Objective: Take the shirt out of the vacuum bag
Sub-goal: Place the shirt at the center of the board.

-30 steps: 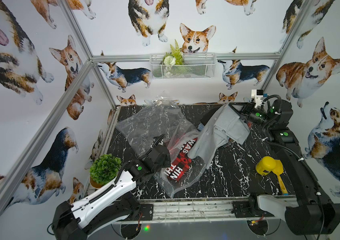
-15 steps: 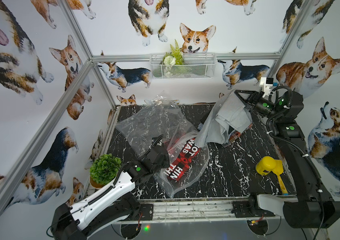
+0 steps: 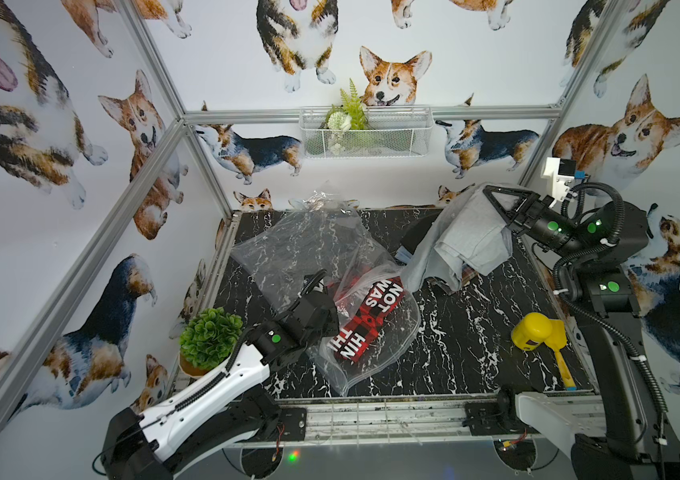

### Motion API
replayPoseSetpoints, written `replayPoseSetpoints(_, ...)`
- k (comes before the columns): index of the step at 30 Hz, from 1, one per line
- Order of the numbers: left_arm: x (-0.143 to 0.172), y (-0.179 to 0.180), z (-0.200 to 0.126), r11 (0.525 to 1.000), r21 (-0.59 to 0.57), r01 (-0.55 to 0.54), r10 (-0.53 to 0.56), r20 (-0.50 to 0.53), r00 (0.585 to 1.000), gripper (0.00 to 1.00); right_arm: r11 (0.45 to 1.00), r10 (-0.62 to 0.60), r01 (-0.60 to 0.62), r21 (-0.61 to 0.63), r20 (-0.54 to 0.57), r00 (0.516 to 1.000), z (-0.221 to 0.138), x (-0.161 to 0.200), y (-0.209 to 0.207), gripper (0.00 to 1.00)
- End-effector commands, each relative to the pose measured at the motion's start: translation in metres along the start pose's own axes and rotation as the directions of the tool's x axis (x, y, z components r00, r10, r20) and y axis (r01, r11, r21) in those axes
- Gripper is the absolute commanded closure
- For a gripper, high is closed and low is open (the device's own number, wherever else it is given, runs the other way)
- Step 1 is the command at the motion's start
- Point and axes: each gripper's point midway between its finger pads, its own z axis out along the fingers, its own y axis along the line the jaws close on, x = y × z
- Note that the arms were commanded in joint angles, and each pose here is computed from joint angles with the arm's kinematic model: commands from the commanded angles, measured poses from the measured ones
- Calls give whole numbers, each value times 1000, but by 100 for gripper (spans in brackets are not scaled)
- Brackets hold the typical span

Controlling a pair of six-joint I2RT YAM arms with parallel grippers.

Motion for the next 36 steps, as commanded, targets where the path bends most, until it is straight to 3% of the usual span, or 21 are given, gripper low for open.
replayPoseSetpoints(1,-2,-2,0,1000,12,24,-24,6,1000,100,997,-72,70,42,48,996,-7,-9,9,100)
replayPoseSetpoints(8,1,-4,3,999,23,36,-36,-3,999,100,974,-152,131,183,110,982,-10,-32,3,100)
replayPoseSetpoints(18,3,-6,6,999,36,38,-38,-7,999,100,892,-250,180,414,123,960,3,-68,-48,100)
replayPoseSetpoints(27,10,-12,16,996,59,69,-67,-34,997,100,870,-266,202,450,82,960,27,-88,-68,100)
replayPoseSetpoints(36,19,-10,23,994,63,85,-82,-55,995,100,829,-230,181,529,27,973,45,-94,-115,100)
